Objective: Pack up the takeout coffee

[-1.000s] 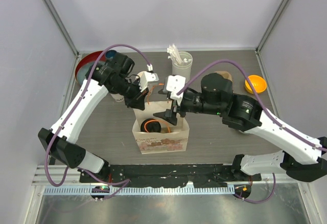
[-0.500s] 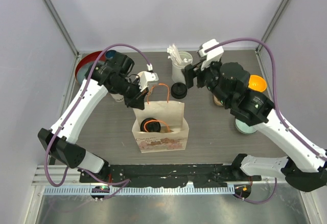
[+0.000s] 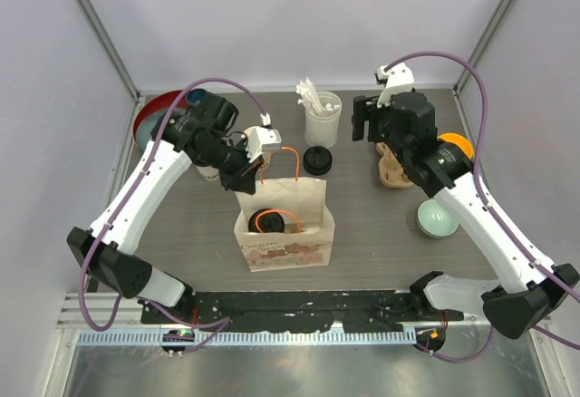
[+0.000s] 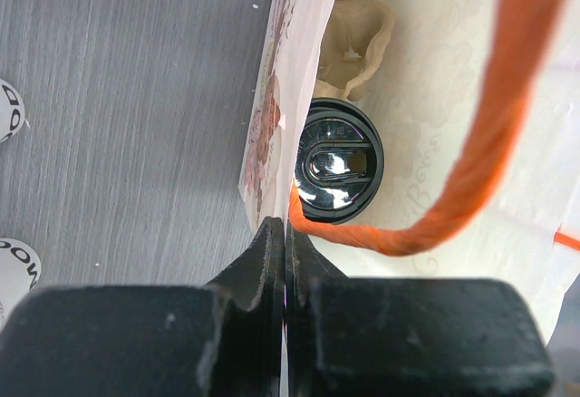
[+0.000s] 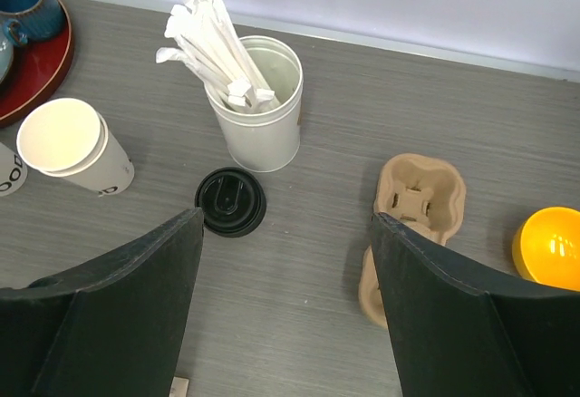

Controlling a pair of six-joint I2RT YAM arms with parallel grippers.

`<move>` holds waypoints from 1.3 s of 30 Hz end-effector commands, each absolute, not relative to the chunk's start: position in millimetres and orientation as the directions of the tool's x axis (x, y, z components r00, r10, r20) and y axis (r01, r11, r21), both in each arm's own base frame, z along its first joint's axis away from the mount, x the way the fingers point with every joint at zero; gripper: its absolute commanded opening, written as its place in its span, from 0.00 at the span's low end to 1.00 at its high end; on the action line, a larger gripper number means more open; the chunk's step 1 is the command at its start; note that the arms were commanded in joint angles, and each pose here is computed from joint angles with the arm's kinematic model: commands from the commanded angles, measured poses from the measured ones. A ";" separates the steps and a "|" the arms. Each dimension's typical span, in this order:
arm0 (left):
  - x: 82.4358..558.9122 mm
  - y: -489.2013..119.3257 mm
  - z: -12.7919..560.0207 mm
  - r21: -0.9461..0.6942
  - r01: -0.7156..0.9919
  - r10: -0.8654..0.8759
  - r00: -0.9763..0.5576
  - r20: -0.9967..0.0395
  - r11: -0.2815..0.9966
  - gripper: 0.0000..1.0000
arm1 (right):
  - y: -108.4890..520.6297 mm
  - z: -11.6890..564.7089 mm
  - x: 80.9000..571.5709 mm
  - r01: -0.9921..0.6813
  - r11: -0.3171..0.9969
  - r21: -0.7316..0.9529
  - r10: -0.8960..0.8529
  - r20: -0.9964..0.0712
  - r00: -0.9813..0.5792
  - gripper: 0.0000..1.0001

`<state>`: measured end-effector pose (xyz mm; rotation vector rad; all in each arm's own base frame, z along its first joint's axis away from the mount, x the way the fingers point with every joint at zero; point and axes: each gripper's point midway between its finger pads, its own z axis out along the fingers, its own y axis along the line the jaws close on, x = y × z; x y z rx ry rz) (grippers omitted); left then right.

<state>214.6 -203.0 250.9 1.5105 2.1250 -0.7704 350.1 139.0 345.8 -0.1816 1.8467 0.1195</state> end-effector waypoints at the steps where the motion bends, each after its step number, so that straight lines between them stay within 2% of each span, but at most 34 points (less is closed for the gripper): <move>1: 185.6 -191.2 256.2 -0.276 0.924 0.739 -0.379 -0.558 0.266 0.03 | 142.5 353.2 351.0 -0.205 0.978 0.030 -0.025 -0.966 -0.258 0.79; 6: 187.2 -191.8 257.6 -0.266 0.926 0.737 -0.375 -0.563 0.268 0.08 | 144.2 348.6 350.8 -0.224 0.974 0.028 -0.034 -0.963 -0.268 0.79; 9: 189.6 -191.7 258.2 -0.257 0.926 0.735 -0.376 -0.564 0.277 0.19 | 146.3 345.3 351.5 -0.233 0.972 0.031 -0.036 -0.960 -0.277 0.79; 10: 192.6 -192.8 259.7 -0.247 0.926 0.728 -0.376 -0.573 0.284 0.26 | 146.3 342.6 351.5 -0.233 0.972 0.029 -0.040 -0.958 -0.284 0.79; 17: 194.8 -191.4 269.5 -0.210 0.931 0.716 -0.364 -0.596 0.299 0.42 | 148.0 343.0 349.1 -0.252 0.967 0.028 -0.046 -0.959 -0.281 0.79; 30: 204.2 -184.8 309.9 -0.091 0.920 0.662 -0.341 -0.668 0.382 0.86 | 153.9 337.1 344.5 -0.298 0.954 0.023 -0.070 -0.951 -0.300 0.79; 35: 209.8 -181.2 324.4 -0.077 0.898 0.626 -0.362 -0.691 0.434 0.95 | 153.7 336.8 341.6 -0.310 0.950 0.018 -0.080 -0.951 -0.300 0.79; 39: 222.7 -168.6 346.6 -0.058 0.856 0.559 -0.385 -0.735 0.513 0.97 | 155.8 338.2 338.9 -0.330 0.944 0.015 -0.088 -0.951 -0.295 0.79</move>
